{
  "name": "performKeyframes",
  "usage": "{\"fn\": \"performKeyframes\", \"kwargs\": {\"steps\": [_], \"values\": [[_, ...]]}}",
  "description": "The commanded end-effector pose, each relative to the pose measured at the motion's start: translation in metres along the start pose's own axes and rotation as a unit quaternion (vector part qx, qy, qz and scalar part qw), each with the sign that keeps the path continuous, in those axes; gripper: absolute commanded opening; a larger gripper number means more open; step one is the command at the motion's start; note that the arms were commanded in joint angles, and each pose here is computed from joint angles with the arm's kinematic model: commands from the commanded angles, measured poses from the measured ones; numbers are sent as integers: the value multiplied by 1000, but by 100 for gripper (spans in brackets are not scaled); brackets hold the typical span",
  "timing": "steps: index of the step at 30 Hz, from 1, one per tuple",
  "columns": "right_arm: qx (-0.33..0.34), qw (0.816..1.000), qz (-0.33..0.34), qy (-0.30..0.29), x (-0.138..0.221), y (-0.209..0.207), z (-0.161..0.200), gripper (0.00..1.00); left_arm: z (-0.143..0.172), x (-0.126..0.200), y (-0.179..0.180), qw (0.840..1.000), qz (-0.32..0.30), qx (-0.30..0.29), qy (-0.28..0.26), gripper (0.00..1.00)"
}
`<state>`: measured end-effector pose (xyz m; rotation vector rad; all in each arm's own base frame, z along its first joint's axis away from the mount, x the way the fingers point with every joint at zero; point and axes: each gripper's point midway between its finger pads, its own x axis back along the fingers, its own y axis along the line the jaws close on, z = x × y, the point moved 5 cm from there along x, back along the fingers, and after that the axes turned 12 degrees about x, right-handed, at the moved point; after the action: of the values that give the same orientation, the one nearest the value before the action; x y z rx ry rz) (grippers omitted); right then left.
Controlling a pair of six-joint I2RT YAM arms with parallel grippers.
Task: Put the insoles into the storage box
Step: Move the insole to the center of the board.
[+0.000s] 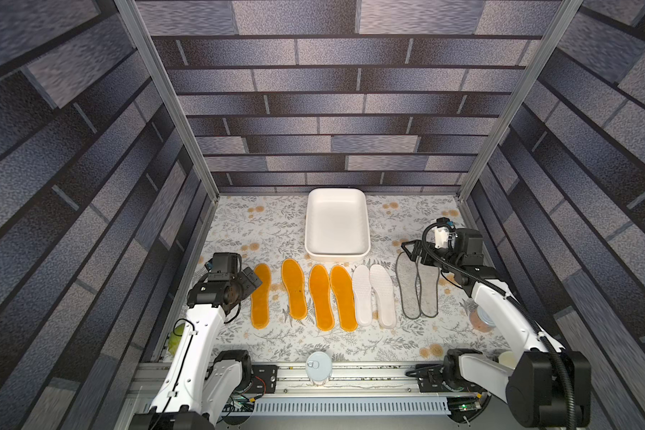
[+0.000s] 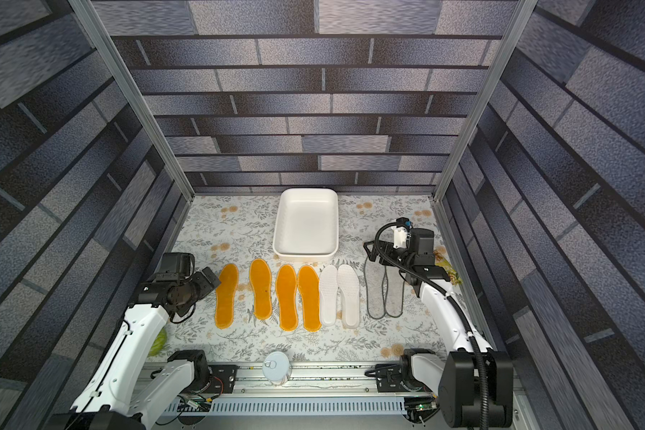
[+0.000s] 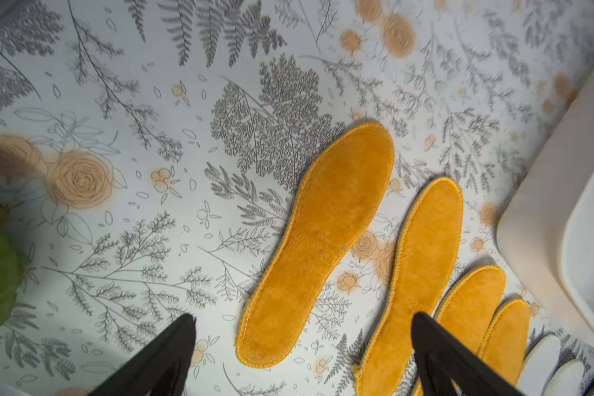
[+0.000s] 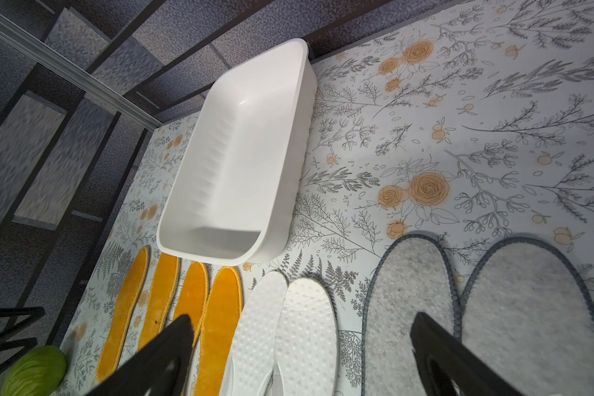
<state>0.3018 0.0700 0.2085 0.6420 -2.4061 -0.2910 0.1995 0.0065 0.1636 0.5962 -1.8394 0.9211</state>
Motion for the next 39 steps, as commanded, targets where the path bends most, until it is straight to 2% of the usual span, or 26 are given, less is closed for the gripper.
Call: {"fn": "performKeyframes", "kwargs": {"steps": [1,3,5,9,14,19,24,27,32,34,39], "values": [[-1,1000,-21,2,2,11,-2,100,17,-10,5,993,-51,-6,102,100],[0,1000,-20,4,1,11,-1,100,18,-16,8,986,-99,-17,132,100],[3,1000,-18,4,1,11,1,100,17,-18,7,983,-118,-35,136,100],[3,1000,-18,4,-1,11,1,100,14,-22,-7,987,-67,-52,137,100],[5,1000,-19,0,-3,10,2,100,7,-29,-12,983,-79,-82,144,100],[4,1000,-17,2,-5,8,5,100,9,-46,-25,973,-63,-116,188,100],[1,1000,-19,2,-4,9,7,100,14,-64,-32,961,-56,-116,246,100],[1,1000,-24,-3,-3,11,7,100,18,-68,-34,958,-40,-118,259,100],[5,1000,-29,-7,-1,13,6,100,13,-70,-40,959,-26,-136,249,100],[7,999,-31,-7,-1,14,6,100,9,-68,-42,957,-40,-153,241,100],[8,999,-34,-7,-1,14,7,100,-5,-56,-50,939,-72,-253,219,100]]}}
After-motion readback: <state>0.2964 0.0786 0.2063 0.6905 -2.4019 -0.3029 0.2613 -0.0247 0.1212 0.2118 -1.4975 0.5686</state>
